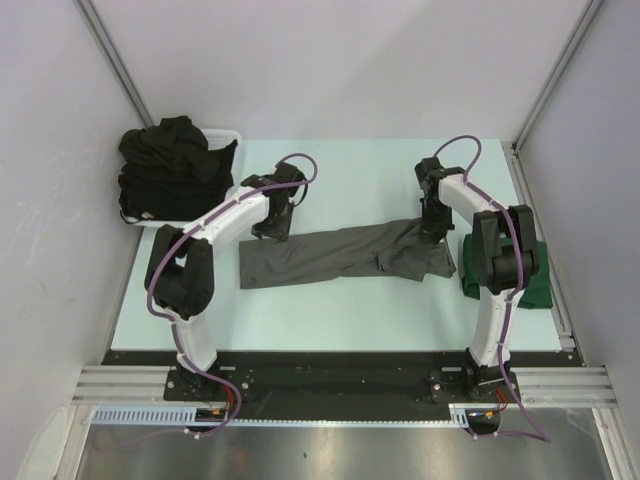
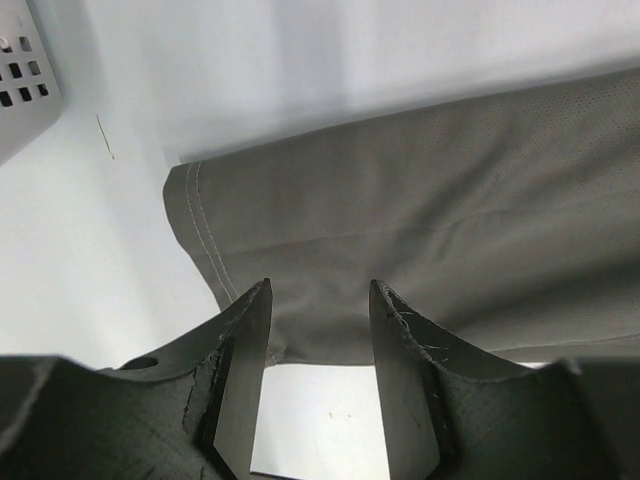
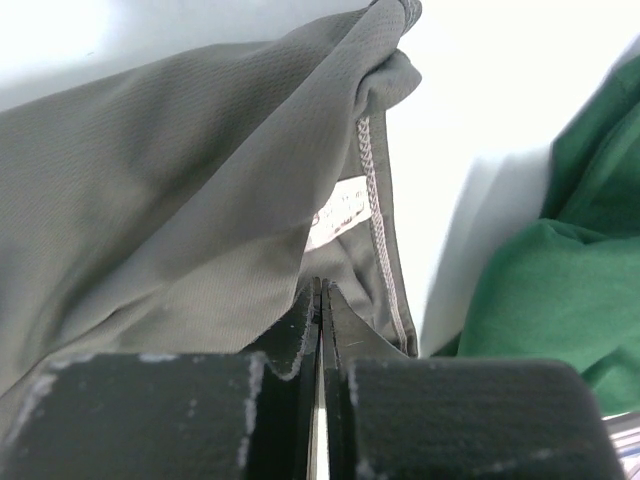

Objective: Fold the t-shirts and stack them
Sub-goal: Rotate the tshirt 90 degrees

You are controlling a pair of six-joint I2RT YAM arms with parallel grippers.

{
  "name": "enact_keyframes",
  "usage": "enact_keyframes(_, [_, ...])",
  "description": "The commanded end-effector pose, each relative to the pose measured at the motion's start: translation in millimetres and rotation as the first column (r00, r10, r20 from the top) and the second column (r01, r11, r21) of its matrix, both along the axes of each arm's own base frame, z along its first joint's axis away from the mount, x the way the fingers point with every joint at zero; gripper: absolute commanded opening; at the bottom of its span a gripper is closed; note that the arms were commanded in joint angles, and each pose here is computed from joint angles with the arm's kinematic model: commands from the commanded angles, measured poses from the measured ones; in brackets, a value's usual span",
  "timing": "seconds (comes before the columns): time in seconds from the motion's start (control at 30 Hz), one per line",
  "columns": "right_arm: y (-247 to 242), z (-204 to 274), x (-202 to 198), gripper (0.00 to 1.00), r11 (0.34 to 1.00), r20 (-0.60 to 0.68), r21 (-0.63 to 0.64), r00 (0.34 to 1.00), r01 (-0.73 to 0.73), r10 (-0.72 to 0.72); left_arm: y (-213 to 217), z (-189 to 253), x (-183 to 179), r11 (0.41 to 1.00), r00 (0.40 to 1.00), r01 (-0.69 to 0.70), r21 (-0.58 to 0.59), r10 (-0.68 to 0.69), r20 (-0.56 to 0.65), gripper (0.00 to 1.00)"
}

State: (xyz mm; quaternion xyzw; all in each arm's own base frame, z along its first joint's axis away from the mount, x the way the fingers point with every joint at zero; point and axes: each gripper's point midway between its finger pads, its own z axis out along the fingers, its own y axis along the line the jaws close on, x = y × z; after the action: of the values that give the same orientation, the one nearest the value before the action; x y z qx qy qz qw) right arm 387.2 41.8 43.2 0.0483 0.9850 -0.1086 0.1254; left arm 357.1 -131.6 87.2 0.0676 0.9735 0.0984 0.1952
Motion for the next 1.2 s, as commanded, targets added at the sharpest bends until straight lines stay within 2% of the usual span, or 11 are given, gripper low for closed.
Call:
enact_keyframes(0.0, [-8,-7,8,0.0,0.999,0.016,-0.033,0.999,0.04,-0.04,0,28,0,1.0,0.998,0.02,-0.022,-0.019,0.067,0.49])
enact_keyframes(0.03, [-8,-9,9,0.0,0.999,0.012,-0.035,0.999,0.04,-0.04,1,30,0,1.0,0.997,0.023,-0.021,-0.021,0.07,0.49])
enact_keyframes(0.13, [-10,-11,13,0.0,0.998,0.014,-0.043,0.999,0.044,-0.043,0,36,-2,0.999,0.996,0.03,-0.033,-0.028,0.08,0.35])
enact_keyframes(0.17, [-11,-12,14,0.0,0.998,0.019,-0.045,0.999,0.044,-0.044,0,38,-2,0.999,0.996,0.031,-0.037,-0.028,0.083,0.22])
enact_keyframes(0.23, [-11,-14,15,0.0,0.998,0.019,-0.044,0.999,0.049,-0.048,0,40,-4,0.999,0.996,0.031,-0.042,-0.028,0.084,0.1])
enact_keyframes(0.27, [-11,-14,17,0.0,0.998,0.027,-0.042,0.998,0.052,-0.051,-1,41,-4,0.998,0.996,0.033,-0.046,-0.029,0.084,0.0])
enact_keyframes(0.67, [-21,-6,23,0.0,0.996,0.054,-0.067,0.997,0.062,-0.058,-1,25,-10,0.998,0.998,0.025,-0.049,-0.023,0.051,0.0])
enact_keyframes(0.93, [-22,-28,23,0.0,0.996,0.01,-0.066,0.998,0.066,-0.065,2,26,-10,0.999,0.999,0.017,-0.038,-0.015,0.051,0.0])
enact_keyframes(1.17, [-19,-32,33,0.0,0.996,0.094,-0.063,0.994,0.067,-0.061,5,28,-13,1.0,0.999,0.011,-0.024,-0.01,0.049,0.0])
